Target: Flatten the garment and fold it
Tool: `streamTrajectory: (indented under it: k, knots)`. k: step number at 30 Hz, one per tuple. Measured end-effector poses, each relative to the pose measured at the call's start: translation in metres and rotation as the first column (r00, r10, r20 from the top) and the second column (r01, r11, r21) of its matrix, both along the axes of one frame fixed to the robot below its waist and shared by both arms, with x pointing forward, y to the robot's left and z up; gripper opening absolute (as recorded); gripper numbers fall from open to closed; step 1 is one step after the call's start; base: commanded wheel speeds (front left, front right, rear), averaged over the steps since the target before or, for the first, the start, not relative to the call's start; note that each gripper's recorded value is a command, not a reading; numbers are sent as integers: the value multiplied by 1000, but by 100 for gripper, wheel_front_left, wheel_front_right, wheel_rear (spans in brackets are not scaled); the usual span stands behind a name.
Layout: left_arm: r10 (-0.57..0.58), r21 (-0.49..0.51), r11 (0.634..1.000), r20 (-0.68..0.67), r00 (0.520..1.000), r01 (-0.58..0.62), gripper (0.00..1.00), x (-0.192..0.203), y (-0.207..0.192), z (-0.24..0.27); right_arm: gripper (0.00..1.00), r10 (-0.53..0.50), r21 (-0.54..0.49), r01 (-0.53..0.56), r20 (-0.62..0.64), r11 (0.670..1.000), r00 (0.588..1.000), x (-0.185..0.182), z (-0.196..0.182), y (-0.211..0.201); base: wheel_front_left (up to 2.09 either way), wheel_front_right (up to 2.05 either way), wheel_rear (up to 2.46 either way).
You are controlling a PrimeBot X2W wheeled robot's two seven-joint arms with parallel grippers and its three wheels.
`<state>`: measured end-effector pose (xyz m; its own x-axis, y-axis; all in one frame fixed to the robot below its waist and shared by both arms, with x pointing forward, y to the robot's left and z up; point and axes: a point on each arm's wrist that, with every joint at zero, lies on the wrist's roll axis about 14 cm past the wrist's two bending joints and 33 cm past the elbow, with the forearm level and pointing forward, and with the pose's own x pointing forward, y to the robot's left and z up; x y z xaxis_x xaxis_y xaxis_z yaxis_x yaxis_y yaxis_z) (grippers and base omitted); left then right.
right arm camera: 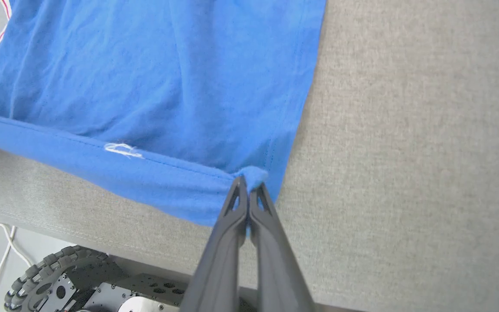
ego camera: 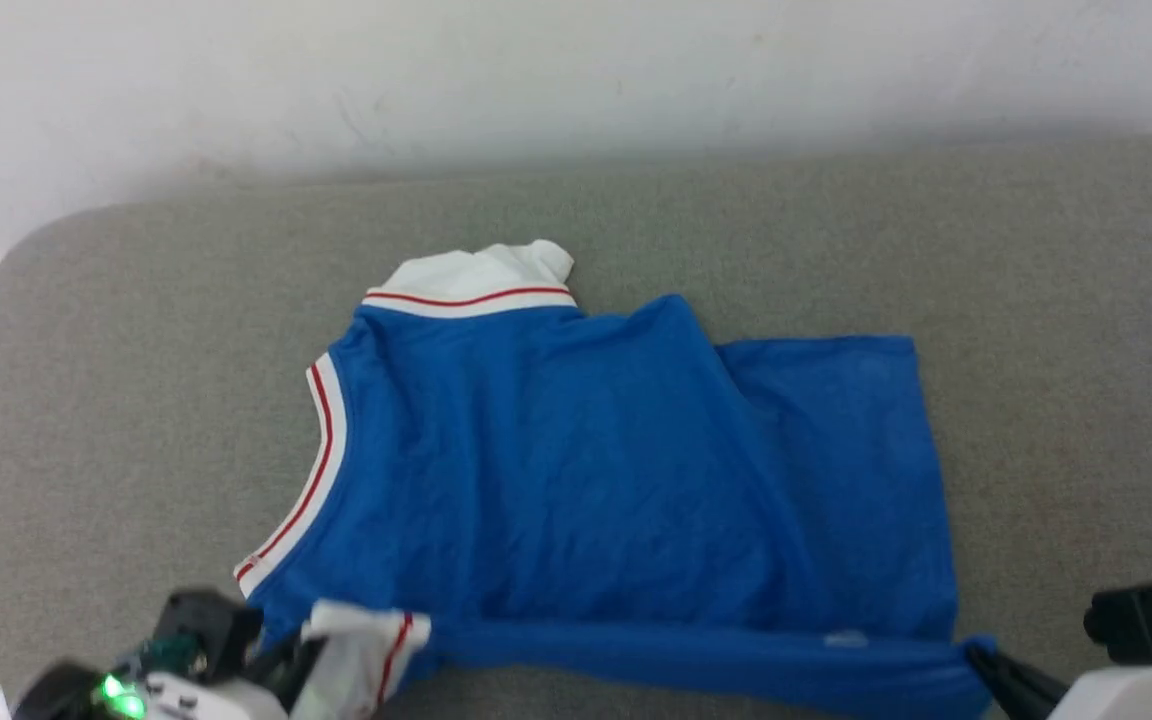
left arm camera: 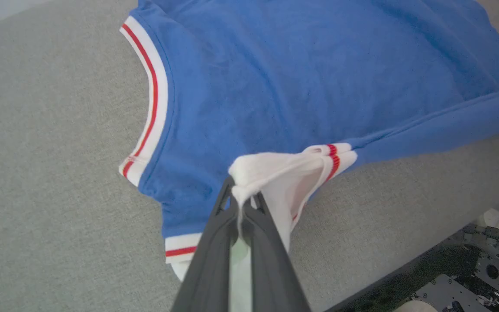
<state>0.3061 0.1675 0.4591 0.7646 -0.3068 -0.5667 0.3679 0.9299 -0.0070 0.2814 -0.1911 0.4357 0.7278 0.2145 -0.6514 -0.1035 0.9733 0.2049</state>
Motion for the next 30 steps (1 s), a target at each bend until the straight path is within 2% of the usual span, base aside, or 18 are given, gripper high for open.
streamTrajectory:
  k: [6, 13, 16, 23, 28, 29, 30]
  knots:
    - [-115, 92, 990, 108, 987, 106, 0, 55, -7, 12, 0, 13, -31, -11, 72, 999, 997, 38, 5, 0, 0, 0, 0]
    - [-231, 161, 964, 114, 966, 212, 0, 100, -16, 0, 0, 42, -59, -38, 70, 998, 997, 73, -6, 2, 0, 0, 0]
    - [-267, 160, 955, 93, 959, 250, 0, 115, -22, -12, 0, 49, -70, -45, 45, 997, 998, 85, -17, 0, 0, 0, 0]
    - [-307, 141, 944, 37, 951, 299, 0, 134, -36, -53, 0, 68, -70, -71, -55, 995, 996, 95, -52, 2, 0, 0, 0]
    - [-305, 129, 944, -14, 952, 305, 0, 133, -40, -79, 0, 71, -58, -76, -77, 995, 995, 99, -63, 4, 0, 0, 0]
    - [-302, 128, 945, -17, 953, 301, 0, 134, -39, -80, 2, 72, -58, -77, -74, 995, 995, 100, -63, 4, 0, 0, 0]
    - [-293, 121, 949, -17, 956, 293, 1, 134, -39, -80, 8, 73, -57, -77, -74, 995, 995, 100, -64, 5, 0, 0, 0]
